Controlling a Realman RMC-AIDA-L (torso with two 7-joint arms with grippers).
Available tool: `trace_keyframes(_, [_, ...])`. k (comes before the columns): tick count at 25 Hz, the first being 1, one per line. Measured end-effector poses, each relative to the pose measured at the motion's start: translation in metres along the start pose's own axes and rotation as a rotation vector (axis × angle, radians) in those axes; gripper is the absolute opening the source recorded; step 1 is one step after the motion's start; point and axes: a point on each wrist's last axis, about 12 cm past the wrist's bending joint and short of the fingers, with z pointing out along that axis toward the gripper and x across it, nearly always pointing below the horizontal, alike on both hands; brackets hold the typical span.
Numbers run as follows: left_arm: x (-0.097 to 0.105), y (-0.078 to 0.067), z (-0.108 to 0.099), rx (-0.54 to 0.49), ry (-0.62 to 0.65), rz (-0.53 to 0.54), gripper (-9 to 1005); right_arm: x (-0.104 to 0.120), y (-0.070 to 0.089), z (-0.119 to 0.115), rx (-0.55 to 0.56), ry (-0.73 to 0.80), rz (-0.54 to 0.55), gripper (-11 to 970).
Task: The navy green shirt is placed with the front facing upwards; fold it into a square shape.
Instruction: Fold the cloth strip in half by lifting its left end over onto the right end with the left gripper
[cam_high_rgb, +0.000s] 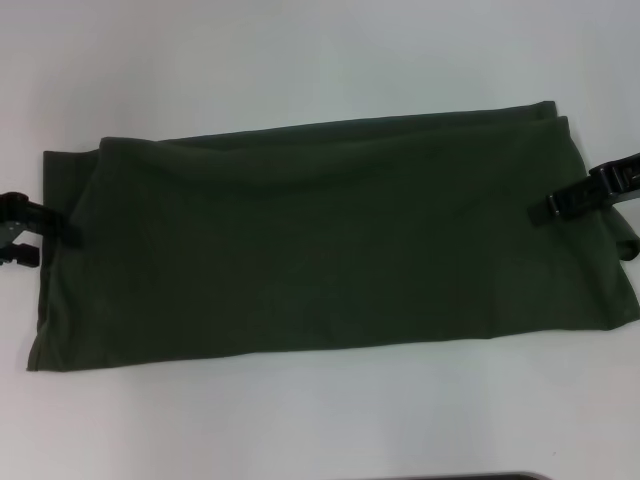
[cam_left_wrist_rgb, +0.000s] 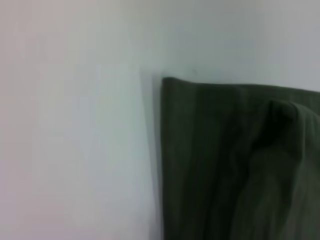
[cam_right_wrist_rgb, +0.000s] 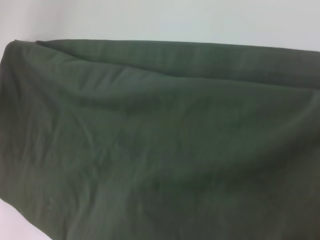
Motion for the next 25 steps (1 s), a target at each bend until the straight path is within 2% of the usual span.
trace_keyframes(4, [0.001, -0.004, -0.003, 0.02, 0.014, 0.012, 707, 0.001, -0.001, -0.001, 0.001, -0.002, 0.004, 683])
trace_keyframes(9, [-0.001, -0.013, -0.027, 0.045, -0.027, 0.04, 706, 0.002, -0.002, -0.002, 0.003, -0.002, 0.01, 683])
trace_keyframes(11, [0.0, -0.019, -0.03, 0.08, -0.028, 0.06, 706, 0.002, -0.002, -0.002, 0.003, -0.002, 0.011, 684])
trace_keyframes(14, [0.004, -0.029, -0.016, 0.185, 0.027, 0.093, 706, 0.002, -0.002, -0.002, 0.003, -0.003, 0.01, 684])
trace_keyframes(16, [0.006, -0.031, -0.003, 0.212, 0.058, 0.099, 706, 0.002, -0.003, -0.001, 0.004, -0.003, 0.01, 684])
trace_keyframes(19, [0.006, -0.032, 0.012, 0.203, 0.071, 0.099, 706, 0.003, -0.003, -0.001, 0.005, -0.003, 0.01, 684])
trace_keyframes(25, [0.004, -0.035, 0.025, 0.168, 0.056, 0.106, 707, 0.006, -0.006, 0.0, 0.002, -0.001, 0.022, 683])
